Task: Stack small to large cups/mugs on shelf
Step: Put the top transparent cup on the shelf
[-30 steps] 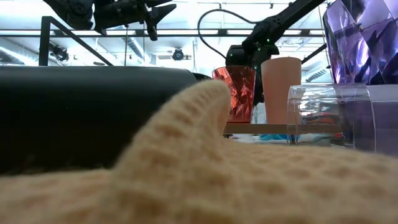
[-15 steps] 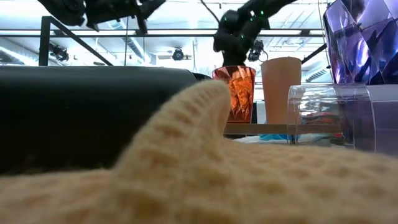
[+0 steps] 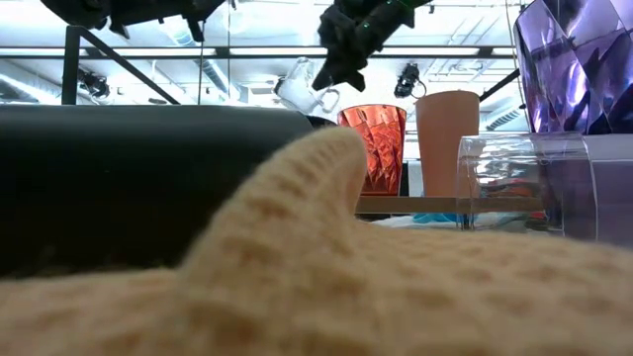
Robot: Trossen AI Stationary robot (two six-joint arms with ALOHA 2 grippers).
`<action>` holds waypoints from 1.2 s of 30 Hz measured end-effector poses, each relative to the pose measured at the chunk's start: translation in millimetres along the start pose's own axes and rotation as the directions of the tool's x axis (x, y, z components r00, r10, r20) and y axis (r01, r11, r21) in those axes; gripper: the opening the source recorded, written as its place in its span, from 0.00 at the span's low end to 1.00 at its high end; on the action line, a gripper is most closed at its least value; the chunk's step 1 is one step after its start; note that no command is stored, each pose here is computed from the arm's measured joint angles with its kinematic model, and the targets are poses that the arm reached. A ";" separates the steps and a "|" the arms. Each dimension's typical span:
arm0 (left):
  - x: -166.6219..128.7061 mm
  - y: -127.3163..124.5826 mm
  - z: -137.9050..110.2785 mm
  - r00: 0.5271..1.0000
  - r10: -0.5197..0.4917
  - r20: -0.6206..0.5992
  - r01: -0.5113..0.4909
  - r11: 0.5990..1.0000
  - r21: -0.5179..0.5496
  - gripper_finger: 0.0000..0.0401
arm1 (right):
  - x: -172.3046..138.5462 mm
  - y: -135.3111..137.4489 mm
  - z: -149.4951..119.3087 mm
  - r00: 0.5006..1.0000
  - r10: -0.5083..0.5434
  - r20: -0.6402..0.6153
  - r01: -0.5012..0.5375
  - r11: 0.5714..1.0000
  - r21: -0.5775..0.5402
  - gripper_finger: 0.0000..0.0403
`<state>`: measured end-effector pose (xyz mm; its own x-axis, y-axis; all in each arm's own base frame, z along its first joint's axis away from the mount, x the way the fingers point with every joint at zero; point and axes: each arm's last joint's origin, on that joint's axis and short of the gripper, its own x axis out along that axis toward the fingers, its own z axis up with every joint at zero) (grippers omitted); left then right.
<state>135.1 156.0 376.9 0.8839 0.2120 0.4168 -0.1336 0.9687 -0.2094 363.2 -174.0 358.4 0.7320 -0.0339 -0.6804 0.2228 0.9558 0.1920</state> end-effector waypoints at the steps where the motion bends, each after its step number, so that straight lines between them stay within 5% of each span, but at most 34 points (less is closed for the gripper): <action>1: -0.3 0.0 0.2 1.000 -0.002 -0.002 0.002 1.000 0.000 0.27 | 4.8 2.1 -0.7 1.000 0.014 -0.009 -0.014 1.000 0.004 0.00; 15: -0.6 -1.1 0.3 1.000 -0.019 -0.012 0.019 1.000 -0.010 0.27 | 59.1 41.6 31.8 0.985 0.164 -0.052 -0.169 0.981 -0.099 0.00; 22: -0.7 -1.9 -0.1 0.998 -0.048 -0.031 0.048 0.999 -0.017 0.27 | 83.1 44.8 23.4 0.972 0.151 -0.177 -0.176 0.975 -0.134 0.00; 36: -0.8 -1.4 -1.2 0.998 -0.046 -0.041 0.045 0.999 -0.025 0.27 | 110.8 61.7 23.4 0.973 0.188 -0.132 -0.210 0.960 -0.186 0.00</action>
<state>135.2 154.4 375.9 0.9069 0.1620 0.3890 -0.0827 0.9736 -0.2127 473.1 -125.6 311.4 0.6690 0.1850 -0.7199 -0.0602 0.9788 0.1955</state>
